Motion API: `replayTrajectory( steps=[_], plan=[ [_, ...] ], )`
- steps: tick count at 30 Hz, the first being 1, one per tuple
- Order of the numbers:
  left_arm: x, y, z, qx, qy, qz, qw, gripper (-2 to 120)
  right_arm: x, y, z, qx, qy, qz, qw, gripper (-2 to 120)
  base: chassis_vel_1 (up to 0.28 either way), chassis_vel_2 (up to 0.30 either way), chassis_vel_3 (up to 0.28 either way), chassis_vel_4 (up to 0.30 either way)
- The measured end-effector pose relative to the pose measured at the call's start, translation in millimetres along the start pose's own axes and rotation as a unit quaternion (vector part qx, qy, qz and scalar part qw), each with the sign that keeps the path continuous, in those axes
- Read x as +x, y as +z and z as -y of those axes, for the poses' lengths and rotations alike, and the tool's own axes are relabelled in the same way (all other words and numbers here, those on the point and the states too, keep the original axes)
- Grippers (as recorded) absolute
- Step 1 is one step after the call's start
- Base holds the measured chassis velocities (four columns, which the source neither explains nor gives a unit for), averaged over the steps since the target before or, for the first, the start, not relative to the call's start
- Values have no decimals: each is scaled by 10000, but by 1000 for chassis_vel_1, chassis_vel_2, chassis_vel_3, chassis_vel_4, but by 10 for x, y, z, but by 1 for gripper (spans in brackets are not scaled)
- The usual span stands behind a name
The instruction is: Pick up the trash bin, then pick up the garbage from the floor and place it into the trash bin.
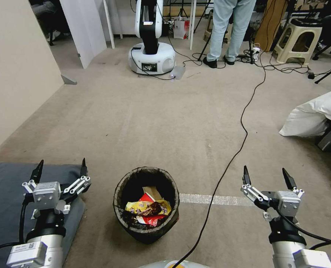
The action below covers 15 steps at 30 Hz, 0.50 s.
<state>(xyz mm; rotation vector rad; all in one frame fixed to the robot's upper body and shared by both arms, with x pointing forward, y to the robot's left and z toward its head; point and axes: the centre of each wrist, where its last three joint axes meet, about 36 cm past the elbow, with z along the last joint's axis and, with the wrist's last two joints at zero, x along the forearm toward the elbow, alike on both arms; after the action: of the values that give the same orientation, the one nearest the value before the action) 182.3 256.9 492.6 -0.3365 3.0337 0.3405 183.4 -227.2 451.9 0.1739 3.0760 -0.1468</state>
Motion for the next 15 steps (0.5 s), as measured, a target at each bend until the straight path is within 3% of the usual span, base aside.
replayTrajectory(
  steps=[15],
  plan=[
    [-1, 4, 0, 3, -2, -12, 10000, 100, -2, 1, 0, -2, 0, -6, 10000, 100, 0, 0, 0, 0]
  ],
)
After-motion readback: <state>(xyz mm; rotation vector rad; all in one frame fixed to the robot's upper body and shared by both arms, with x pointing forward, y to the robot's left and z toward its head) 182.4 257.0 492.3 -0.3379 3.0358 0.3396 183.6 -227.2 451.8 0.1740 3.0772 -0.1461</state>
